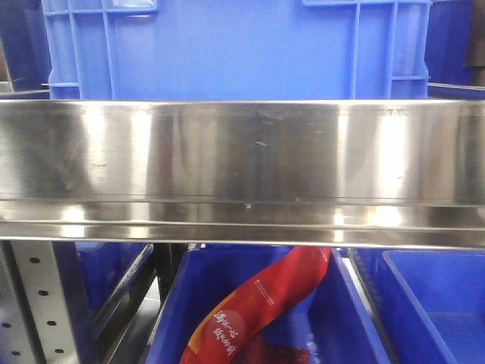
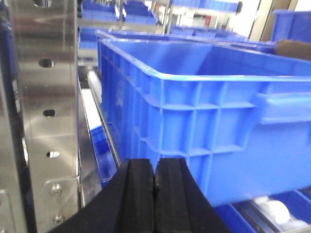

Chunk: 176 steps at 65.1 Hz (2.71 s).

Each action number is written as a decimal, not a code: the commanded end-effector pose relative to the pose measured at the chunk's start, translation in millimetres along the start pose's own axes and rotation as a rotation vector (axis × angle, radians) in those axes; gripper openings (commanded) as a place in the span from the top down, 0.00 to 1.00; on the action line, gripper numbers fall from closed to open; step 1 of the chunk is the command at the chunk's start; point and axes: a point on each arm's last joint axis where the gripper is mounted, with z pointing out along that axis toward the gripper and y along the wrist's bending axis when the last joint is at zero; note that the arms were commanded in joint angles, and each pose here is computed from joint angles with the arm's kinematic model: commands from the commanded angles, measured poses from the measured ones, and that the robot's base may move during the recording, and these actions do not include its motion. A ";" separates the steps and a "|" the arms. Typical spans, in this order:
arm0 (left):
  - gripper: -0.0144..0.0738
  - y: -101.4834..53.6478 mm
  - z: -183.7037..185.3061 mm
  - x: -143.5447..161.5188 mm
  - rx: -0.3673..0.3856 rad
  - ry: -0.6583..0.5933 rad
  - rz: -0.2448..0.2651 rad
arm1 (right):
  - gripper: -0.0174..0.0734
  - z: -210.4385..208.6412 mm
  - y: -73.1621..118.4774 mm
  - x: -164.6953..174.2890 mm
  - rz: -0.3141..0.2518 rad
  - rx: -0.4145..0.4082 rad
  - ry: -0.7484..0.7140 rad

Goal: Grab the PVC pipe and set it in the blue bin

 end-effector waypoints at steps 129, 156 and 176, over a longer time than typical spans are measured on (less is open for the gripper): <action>0.96 -0.2 -32.0 -4.7 0.008 -0.127 -0.005 | 0.99 -63.4 -34.6 131.0 -0.134 0.394 -0.236; 0.96 -0.2 -32.0 -4.7 0.008 -0.127 -0.005 | 0.99 -62.9 -34.7 133.0 -0.074 0.386 -0.224; 0.96 -0.2 -32.0 -4.7 0.008 -0.127 -0.005 | 0.99 -62.8 -34.7 133.4 -0.041 0.382 -0.227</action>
